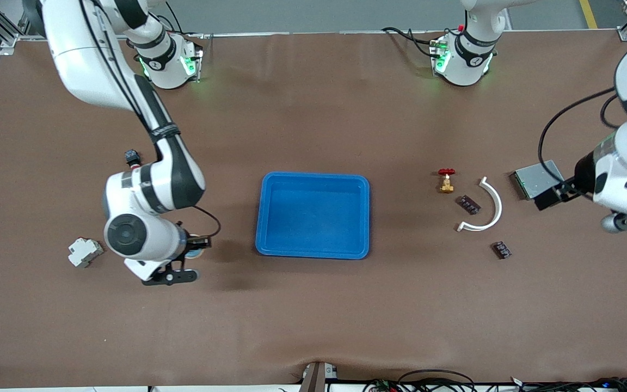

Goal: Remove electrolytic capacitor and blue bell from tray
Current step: 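Place the capacitor near the white arc while the right gripper lifts the bell, then lower the second bell beside the first bell with the right gripper and release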

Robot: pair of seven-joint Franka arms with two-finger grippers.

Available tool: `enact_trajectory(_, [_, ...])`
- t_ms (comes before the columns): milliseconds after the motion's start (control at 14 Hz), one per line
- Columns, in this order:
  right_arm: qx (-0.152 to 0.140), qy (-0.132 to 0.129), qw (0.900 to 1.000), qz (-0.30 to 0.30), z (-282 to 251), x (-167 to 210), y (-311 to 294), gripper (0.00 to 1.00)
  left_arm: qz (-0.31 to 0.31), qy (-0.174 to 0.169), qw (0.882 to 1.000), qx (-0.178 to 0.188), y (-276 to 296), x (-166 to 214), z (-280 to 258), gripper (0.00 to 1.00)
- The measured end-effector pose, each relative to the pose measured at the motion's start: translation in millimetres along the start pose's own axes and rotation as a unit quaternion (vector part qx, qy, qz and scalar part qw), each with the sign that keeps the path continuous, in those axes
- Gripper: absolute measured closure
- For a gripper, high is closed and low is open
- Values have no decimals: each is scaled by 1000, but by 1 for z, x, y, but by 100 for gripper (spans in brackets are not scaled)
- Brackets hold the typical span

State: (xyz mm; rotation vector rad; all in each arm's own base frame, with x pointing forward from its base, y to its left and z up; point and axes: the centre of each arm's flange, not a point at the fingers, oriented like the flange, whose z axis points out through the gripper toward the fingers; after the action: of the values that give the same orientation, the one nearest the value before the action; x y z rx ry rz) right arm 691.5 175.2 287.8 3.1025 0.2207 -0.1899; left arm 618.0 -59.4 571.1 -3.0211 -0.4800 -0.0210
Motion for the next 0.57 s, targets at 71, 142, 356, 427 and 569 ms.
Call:
enact_trajectory(71, [2,9,1000,-21,11,-6,23,33,13,2,1000,-3,-5,-5,-12,0])
enact_trajectory(142, [3,16,999,-41,24,-12,48,33,27,1,1000,-8,-13,-9,-22,0])
enact_trajectory(356, [2,40,995,-91,69,-30,121,33,60,-17,998,-23,-48,-15,-38,0])
enact_trajectory(427, [1,46,994,-104,82,-37,141,33,68,-21,997,-26,-59,-17,-42,0])
enact_trajectory(569, [-1,52,992,-118,101,-50,168,33,73,-24,997,-25,-70,-24,-50,0])
